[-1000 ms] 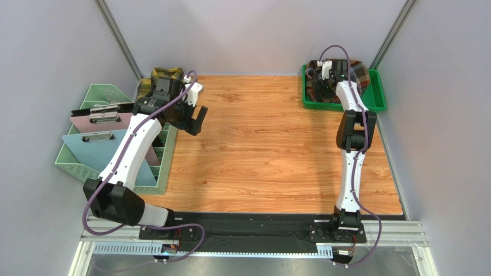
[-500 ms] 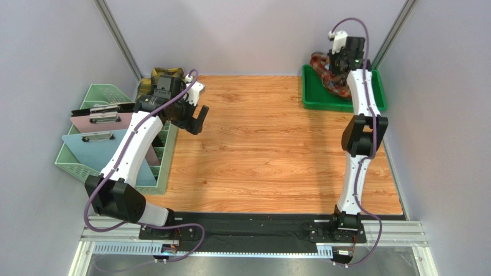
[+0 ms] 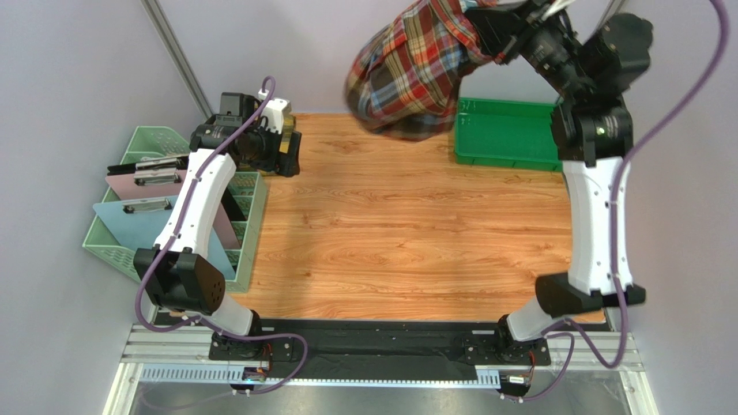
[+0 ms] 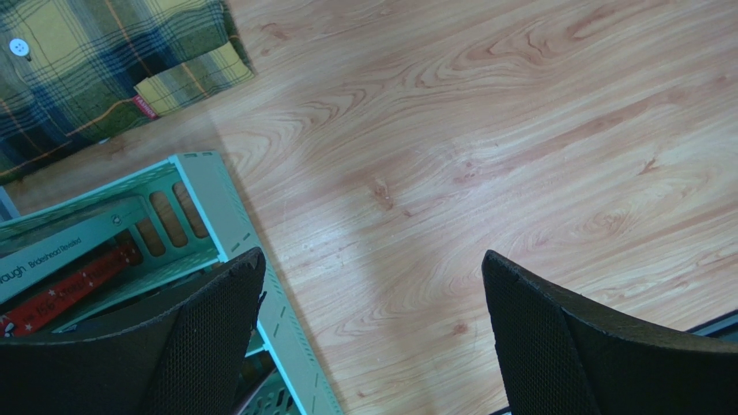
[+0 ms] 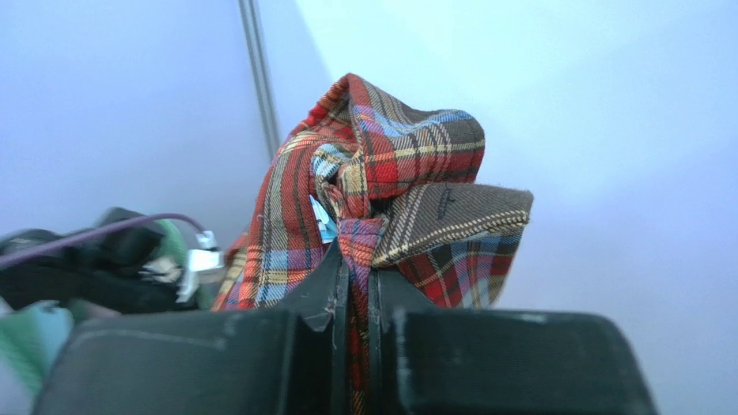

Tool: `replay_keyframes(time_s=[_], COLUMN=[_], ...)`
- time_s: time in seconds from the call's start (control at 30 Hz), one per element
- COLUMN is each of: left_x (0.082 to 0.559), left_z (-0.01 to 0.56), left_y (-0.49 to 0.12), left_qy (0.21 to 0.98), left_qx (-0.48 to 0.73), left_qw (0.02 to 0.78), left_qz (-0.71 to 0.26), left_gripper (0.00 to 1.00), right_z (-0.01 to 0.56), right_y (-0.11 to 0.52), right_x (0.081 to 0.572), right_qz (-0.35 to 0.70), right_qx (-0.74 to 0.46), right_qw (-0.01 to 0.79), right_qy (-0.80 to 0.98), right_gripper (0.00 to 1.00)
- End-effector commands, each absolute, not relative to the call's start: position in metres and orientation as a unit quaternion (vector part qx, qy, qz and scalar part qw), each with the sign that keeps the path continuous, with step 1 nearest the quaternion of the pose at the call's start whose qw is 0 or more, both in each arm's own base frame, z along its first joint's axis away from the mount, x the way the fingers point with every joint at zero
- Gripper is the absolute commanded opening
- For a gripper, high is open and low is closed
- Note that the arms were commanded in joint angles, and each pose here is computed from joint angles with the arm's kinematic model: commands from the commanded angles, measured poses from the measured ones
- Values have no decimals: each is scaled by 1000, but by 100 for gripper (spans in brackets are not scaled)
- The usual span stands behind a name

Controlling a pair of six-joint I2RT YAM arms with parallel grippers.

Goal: Fold and stack the long sleeve shirts
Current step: Move the shirt to the center of the board

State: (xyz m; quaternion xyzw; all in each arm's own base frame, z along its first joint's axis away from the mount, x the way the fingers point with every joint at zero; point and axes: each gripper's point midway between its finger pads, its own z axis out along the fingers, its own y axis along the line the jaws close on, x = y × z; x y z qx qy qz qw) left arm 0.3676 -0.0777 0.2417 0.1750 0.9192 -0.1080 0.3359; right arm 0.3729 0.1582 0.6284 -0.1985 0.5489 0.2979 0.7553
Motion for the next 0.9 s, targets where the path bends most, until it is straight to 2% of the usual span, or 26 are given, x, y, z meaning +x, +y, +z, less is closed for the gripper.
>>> replay_keyframes(time_s=[0.0,0.03,0.07,0.1,0.13,0.2,0.23,0.27,0.37,0.5,0.63,0.7,0.8,0.87], left_x=[373,372,368,364,360,344,334,328,301,281,266,261,261,266], left_z=[261,261,258,256,254,241,231,225,199,172,154,147,132,122], left_y=[-82,-82,-80,-80,-82,-84,-86,-86,-89,-87,-89,-88,-87,-85], left_qy=[905,905,905,904,902,901,901,900,894,889,879,880,887,893], left_qx=[175,177,183,186,196,222,234,250,304,353,396,400,398,391], left_qw=[365,366,364,363,359,343,330,323,280,238,200,182,166,160], left_qz=[-128,-128,-126,-127,-136,-144,-153,-154,-174,-169,-176,-177,-164,-152], left_gripper=[99,99,99,99,99,99,99,99,99,99,93,90,88,87], right_z=[593,517,485,430,371,302,286,246,208,193,181,162,130,120], right_y=[124,115,106,79,63,36,35,34,56,95,142,169,193,209], right_x=[359,381,374,372,357,334,319,306,277,278,284,279,259,249], right_qz=[342,331,314,281,236,196,184,175,235,278,307,321,340,352], right_qx=[-87,-61,-61,-28,-53,-43,-69,-100,-128,-178,-266,-310,-346,-366], right_qw=[715,659,638,593,560,498,488,451,384,350,323,276,202,184], right_qy=[603,673,700,754,792,843,850,870,884,877,855,851,851,842], right_gripper=[26,59,73,89,100,100,100,100,100,100,97,91,88,87])
